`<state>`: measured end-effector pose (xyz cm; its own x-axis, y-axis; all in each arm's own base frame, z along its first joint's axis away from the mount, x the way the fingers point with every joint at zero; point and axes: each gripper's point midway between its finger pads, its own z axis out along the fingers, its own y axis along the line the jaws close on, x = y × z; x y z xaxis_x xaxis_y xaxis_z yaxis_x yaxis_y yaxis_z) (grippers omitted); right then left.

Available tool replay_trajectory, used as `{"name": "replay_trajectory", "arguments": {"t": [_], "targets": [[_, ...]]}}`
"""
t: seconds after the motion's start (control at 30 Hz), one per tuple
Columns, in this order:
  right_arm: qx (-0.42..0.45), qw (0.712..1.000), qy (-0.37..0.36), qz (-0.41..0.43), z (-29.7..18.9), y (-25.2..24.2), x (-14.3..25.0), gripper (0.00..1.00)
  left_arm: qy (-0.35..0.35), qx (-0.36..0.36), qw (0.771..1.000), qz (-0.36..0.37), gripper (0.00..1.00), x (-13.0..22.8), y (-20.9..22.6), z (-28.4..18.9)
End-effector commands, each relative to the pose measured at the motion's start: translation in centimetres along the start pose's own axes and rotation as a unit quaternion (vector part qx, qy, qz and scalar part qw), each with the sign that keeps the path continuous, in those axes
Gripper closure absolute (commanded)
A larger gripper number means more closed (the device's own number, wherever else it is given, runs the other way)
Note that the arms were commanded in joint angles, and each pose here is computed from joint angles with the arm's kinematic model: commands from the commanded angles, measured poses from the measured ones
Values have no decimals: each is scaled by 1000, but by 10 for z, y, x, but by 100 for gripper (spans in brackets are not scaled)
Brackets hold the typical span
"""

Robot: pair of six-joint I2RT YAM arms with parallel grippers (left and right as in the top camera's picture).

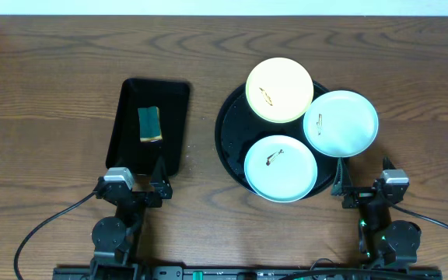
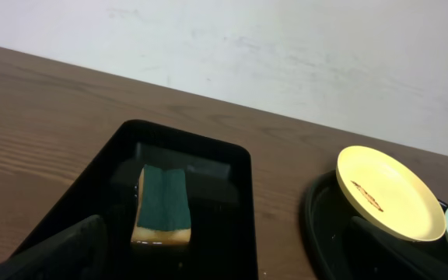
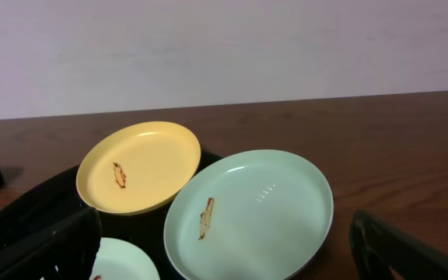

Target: Clean dirty plates on tray and stack at the side

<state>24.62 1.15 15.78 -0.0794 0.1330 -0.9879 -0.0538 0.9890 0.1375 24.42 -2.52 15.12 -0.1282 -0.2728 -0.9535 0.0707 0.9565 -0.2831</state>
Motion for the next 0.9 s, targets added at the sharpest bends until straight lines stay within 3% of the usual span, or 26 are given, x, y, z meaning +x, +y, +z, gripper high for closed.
{"name": "replay_trajectory", "arguments": {"t": [0.0, 0.53, 0.7, 0.87], "targets": [[-3, 1000, 0, 7, 0, 2, 0, 1, 22, -9, 1000, -3, 4, 13, 5, 0], [-3, 1000, 0, 7, 0, 2, 0, 1, 6, -4, 1000, -8, 4, 5, 3, 0], [-3, 1000, 0, 7, 0, 2, 0, 1, 33, -16, 995, -91, 4, 1, 1, -6], [-3, 1000, 0, 7, 0, 2, 0, 1, 74, -33, 992, -102, 4, -38, -10, -20]]}}
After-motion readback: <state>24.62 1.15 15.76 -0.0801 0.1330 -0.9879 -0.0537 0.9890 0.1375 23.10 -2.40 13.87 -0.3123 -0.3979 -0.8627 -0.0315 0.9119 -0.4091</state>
